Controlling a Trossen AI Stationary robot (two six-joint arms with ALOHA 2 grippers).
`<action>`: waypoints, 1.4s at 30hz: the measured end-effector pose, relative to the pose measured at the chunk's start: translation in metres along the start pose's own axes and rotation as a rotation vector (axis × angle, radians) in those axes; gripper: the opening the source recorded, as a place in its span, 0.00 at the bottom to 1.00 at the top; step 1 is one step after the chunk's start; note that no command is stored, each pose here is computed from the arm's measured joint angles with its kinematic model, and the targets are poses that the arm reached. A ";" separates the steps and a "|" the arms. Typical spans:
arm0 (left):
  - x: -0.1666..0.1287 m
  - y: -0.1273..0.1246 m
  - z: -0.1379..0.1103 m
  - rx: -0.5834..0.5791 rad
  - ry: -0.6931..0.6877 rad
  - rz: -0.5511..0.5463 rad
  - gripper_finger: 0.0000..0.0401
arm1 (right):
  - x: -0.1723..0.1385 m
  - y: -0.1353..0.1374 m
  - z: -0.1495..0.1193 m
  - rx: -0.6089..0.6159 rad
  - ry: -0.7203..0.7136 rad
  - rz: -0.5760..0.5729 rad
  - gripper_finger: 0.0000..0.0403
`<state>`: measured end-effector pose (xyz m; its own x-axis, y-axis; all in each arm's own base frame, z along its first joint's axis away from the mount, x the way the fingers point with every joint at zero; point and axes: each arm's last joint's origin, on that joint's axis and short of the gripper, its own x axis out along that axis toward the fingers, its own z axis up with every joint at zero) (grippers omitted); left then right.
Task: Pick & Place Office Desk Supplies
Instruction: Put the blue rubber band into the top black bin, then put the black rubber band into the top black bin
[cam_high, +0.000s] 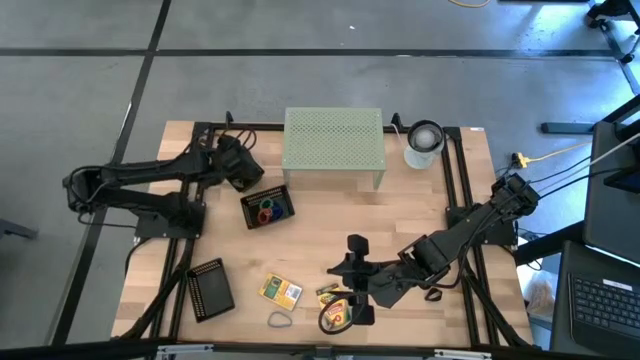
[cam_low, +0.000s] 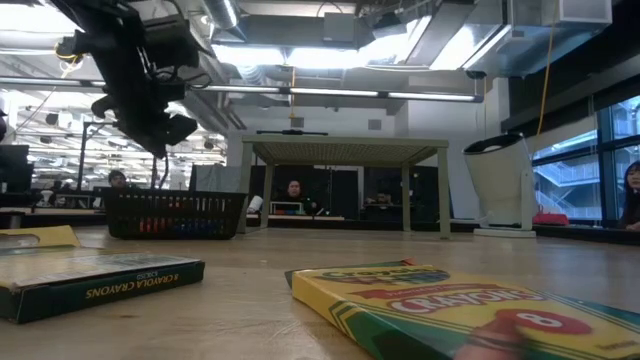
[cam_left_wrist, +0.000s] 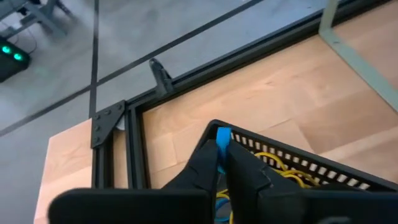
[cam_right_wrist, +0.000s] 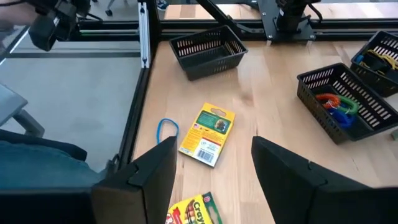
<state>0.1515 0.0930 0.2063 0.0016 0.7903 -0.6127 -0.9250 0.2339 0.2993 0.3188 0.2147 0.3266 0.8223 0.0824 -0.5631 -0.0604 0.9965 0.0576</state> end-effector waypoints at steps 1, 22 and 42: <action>0.001 0.001 0.000 -0.006 0.004 0.005 0.07 | 0.000 0.000 0.000 -0.001 0.002 -0.001 0.52; -0.006 -0.007 -0.007 0.005 0.070 -0.114 0.35 | 0.004 -0.001 -0.025 0.231 0.250 0.105 0.52; -0.078 -0.062 -0.016 0.037 -0.210 -0.637 0.32 | -0.009 0.002 -0.185 0.723 1.126 -0.278 0.52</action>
<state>0.2030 0.0081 0.2234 0.6203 0.5834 -0.5242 -0.7049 0.7077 -0.0465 0.2070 0.2187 0.1796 -0.1639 0.1952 -0.9670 0.6220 0.7812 0.0522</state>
